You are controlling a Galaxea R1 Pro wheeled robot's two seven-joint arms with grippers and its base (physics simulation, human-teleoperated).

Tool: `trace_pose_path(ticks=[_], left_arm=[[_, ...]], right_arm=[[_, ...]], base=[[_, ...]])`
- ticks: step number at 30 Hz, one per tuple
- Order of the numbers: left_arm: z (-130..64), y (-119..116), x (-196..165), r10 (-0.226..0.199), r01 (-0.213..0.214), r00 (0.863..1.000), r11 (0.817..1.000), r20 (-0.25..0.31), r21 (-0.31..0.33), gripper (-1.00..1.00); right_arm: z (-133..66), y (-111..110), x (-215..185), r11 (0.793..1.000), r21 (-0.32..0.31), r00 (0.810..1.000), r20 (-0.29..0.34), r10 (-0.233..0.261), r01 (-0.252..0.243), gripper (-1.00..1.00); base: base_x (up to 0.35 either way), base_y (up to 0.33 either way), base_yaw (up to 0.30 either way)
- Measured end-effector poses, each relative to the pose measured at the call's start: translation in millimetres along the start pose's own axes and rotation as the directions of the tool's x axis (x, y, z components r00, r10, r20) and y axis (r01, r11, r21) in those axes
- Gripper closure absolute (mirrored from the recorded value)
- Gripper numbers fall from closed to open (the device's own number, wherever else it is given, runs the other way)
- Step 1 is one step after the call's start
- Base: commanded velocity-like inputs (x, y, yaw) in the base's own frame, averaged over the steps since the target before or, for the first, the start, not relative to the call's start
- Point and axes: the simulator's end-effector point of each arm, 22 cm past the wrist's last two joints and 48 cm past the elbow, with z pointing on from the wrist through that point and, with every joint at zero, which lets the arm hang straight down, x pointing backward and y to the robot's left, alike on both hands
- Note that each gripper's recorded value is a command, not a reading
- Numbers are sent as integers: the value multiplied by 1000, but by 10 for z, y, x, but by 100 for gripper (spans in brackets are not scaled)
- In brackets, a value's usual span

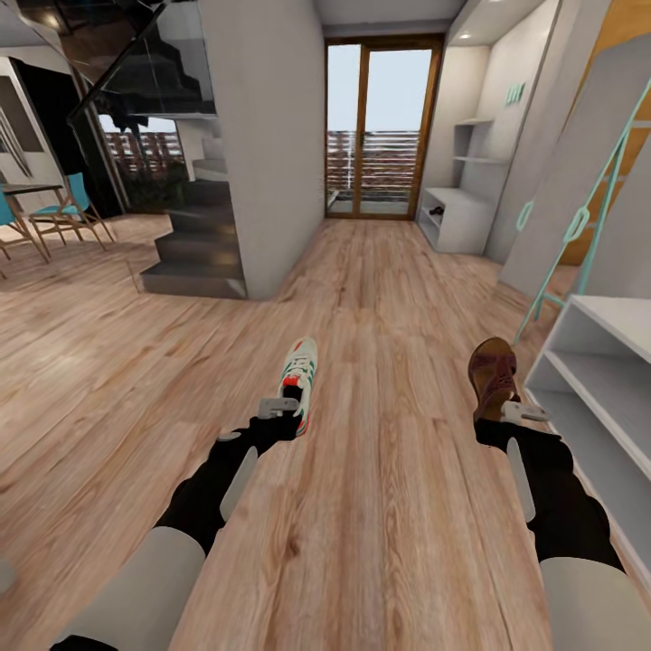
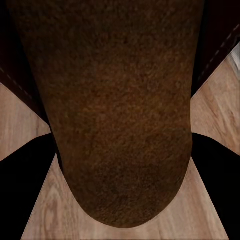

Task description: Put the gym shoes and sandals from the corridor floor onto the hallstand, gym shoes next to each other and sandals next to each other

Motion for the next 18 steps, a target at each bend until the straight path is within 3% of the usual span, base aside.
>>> trace_pose_path(ticks=[18], left_arm=[[-15, -7, -27, 1, -1, 1000, 1000, 4, 1, 100]], right_arm=[[-18, 7, -24, 1000, -3, 1000, 5, 2, -2, 100]], base=[[346, -87, 0]])
